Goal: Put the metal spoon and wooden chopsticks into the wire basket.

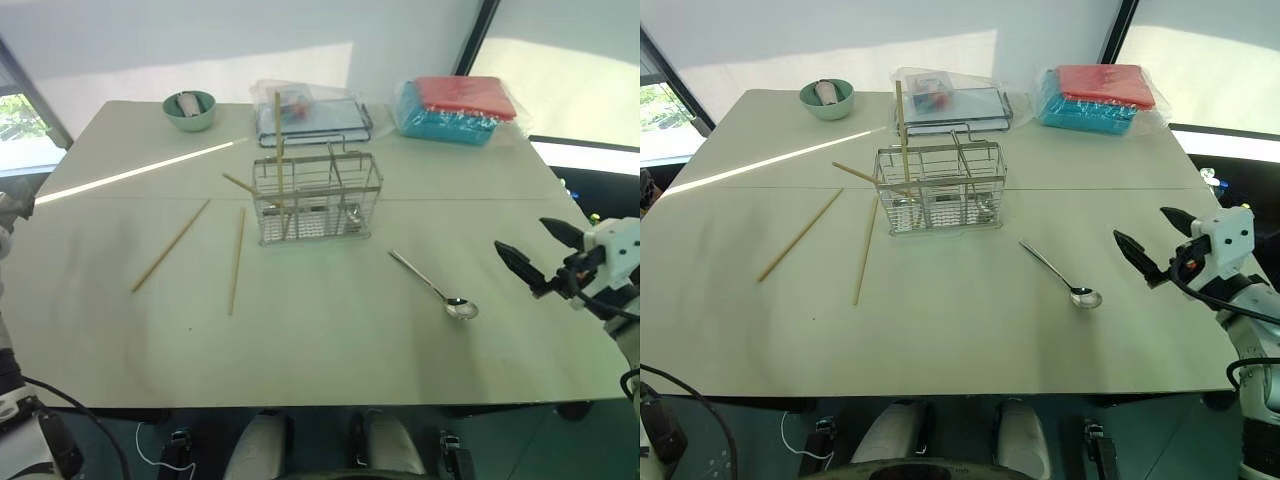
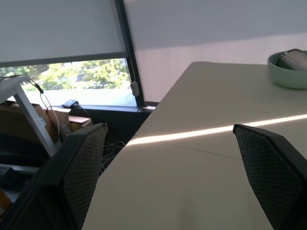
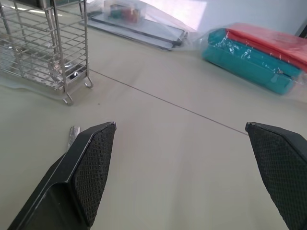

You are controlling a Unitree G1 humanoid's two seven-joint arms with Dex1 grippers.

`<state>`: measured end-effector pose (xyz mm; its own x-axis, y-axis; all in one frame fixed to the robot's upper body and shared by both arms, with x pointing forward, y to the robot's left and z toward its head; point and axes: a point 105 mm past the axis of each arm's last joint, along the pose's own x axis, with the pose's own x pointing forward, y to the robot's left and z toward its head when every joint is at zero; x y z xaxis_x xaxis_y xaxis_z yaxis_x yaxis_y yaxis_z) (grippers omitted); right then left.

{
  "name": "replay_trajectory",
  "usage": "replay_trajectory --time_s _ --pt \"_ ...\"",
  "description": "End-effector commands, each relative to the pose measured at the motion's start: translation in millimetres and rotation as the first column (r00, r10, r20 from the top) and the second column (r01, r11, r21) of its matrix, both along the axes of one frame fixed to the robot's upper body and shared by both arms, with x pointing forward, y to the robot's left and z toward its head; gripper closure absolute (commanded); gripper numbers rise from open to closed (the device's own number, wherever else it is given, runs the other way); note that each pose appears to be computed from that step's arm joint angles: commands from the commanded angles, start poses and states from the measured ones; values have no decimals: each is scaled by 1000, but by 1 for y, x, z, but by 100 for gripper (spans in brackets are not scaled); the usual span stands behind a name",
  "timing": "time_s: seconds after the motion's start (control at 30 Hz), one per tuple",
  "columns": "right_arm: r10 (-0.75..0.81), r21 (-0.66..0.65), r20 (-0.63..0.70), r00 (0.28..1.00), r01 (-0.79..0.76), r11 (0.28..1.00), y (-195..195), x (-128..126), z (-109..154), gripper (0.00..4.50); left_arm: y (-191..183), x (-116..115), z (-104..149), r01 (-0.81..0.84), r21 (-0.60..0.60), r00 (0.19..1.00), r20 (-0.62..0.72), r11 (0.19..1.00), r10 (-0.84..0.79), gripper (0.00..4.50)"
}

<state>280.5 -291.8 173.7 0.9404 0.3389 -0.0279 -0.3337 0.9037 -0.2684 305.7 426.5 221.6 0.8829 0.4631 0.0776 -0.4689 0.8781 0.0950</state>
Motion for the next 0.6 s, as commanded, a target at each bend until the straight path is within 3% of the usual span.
replay_trajectory --time_s 0.03,0.43,0.6 --pt "14 -26 53 999 -13 1000 7 0 17 0 -3 -1 24 7 51 998 59 999 -10 5" --pt "25 -22 68 997 -23 999 20 4 28 0 -3 1 30 12 47 997 70 999 -15 5" --pt "61 -86 59 996 -56 995 26 9 33 0 -9 5 38 55 60 995 80 997 -60 5"
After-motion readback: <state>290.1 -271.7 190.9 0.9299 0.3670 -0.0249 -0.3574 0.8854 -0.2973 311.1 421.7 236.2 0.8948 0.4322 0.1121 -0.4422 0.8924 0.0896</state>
